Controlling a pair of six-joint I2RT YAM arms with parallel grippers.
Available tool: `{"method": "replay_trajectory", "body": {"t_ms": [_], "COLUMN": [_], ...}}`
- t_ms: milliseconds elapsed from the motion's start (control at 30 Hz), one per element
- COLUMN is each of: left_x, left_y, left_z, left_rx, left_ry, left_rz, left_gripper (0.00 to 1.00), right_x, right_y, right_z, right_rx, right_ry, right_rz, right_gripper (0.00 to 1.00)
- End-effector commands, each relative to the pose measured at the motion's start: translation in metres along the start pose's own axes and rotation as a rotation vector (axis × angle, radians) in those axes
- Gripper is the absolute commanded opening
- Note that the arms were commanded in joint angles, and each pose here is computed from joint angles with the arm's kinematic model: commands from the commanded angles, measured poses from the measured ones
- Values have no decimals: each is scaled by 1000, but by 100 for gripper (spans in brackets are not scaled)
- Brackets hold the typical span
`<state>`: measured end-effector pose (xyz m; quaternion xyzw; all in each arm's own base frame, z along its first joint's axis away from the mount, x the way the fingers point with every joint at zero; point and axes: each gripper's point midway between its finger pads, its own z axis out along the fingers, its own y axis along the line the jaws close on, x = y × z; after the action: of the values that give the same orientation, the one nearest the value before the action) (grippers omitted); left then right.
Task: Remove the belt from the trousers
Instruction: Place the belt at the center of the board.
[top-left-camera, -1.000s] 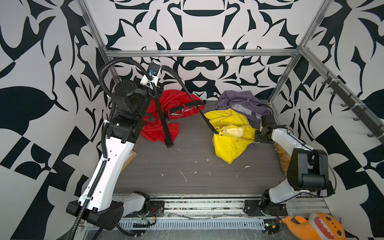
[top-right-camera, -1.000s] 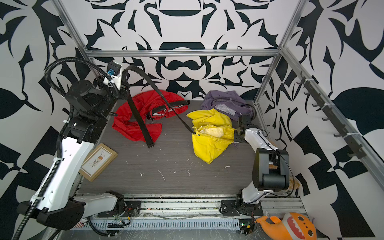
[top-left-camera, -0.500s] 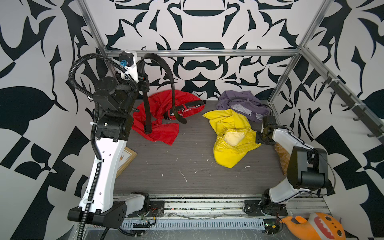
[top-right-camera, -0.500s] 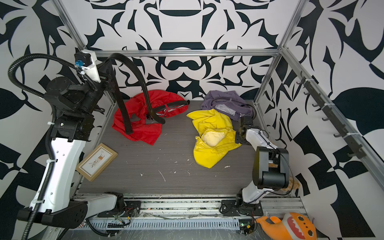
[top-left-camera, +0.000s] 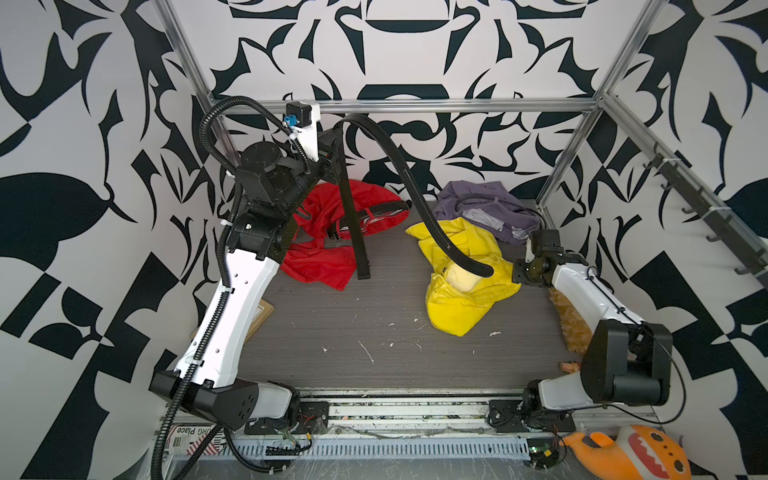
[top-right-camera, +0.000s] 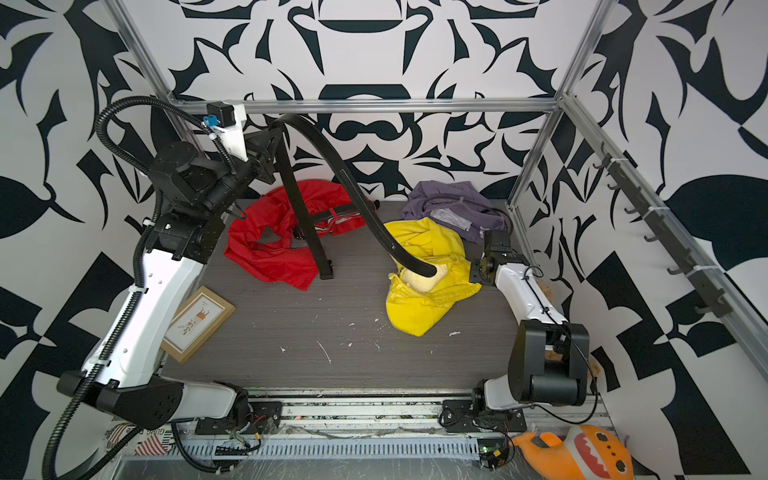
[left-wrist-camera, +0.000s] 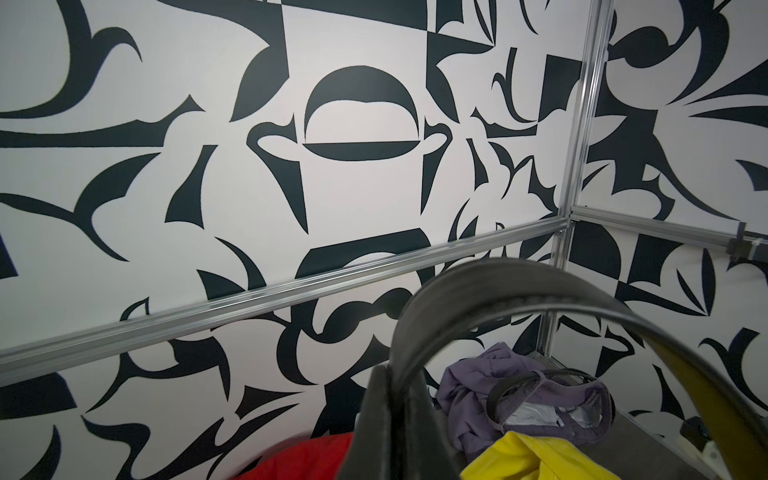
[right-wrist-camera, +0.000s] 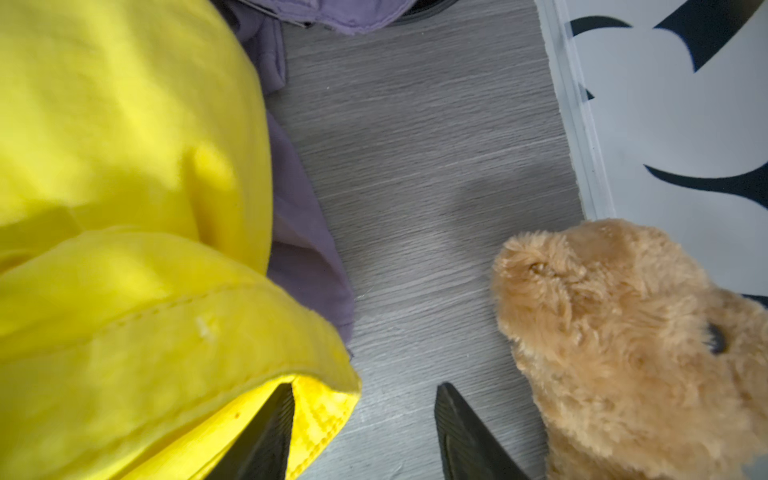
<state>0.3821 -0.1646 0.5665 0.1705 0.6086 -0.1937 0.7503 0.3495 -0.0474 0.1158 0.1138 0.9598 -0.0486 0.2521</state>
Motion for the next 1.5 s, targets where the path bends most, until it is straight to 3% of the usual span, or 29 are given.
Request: {"method": "replay_trajectory", "body": {"t_ms": [0, 133, 467, 667, 967, 1167, 1300, 1467], "left_x": [-21, 42, 201, 239, 319, 361, 386, 425], "left_y": [2, 13, 15, 46, 71, 79, 84, 94], "left_z": [-12, -28, -137, -196, -211, -222, -225, -232], "left_rx": [-31, -105, -249, -469, -610, -637, -638, -623], "left_ry": [-59, 119, 544, 696, 1021, 1144, 1225, 1384], "left_rz": [2, 24, -6, 92, 187, 209, 181, 106], "left_gripper": [0, 0, 0, 0, 0, 0, 0, 0], "right_x": [3, 2, 0, 3, 18, 43, 59, 59], "right_y": [7, 11, 28, 55, 91, 111, 130, 162], "right_z": [-11, -19, -44, -68, -113, -132, -126, -94], "right_rx": [-23, -38, -75, -129, -287, -364, -413, -423], "right_ry": [-2, -14, -49, -77, -92, -51, -41, -47], "right_rz": [0, 0, -39, -83, -130, -183, -206, -261], "right_gripper": [58, 58, 58, 64, 76, 83, 84, 85]}}
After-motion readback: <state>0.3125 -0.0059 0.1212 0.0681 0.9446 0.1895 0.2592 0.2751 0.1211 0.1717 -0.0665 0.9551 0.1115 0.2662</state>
